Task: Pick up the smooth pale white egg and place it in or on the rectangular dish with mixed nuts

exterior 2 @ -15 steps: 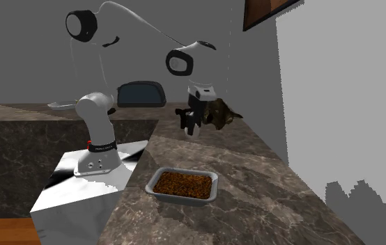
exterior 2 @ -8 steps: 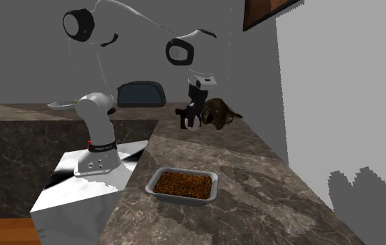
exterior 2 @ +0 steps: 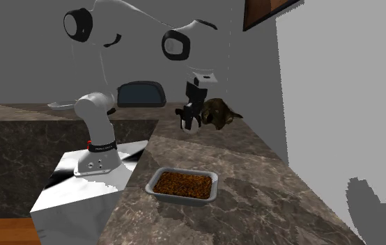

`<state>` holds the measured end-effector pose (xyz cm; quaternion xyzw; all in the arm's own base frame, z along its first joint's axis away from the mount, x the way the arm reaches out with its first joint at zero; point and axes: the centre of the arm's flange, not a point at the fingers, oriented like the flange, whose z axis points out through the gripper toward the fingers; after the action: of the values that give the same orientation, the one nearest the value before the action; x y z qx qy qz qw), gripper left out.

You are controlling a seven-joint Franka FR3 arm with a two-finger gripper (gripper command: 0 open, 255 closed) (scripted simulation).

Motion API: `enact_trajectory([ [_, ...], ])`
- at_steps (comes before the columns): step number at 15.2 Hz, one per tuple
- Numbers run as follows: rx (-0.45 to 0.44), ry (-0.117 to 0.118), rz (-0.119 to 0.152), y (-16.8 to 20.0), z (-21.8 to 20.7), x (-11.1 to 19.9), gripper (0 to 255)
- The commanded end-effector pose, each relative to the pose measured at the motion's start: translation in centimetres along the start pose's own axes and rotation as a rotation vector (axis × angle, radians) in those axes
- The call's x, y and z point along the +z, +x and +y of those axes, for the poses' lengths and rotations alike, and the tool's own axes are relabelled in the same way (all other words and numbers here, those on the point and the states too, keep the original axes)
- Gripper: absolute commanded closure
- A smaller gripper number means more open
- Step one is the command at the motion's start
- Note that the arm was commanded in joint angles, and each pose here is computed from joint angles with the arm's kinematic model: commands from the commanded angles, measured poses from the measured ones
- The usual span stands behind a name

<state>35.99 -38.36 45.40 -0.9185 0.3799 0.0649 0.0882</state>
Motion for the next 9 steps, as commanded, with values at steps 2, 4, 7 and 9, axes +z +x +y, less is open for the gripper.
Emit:
enact_trajectory([
  [2, -0.001, 0.0, 0.0, 1.0, 3.6, -0.8, 255],
  [4, -0.001, 0.0, 0.0, 1.7, 6.1, -1.3, 255],
  [7, -0.001, 0.0, 0.0, 2.8, 9.8, -2.0, 255],
  [9, -0.001, 0.0, 0.0, 3.4, 12.3, -2.6, 255],
])
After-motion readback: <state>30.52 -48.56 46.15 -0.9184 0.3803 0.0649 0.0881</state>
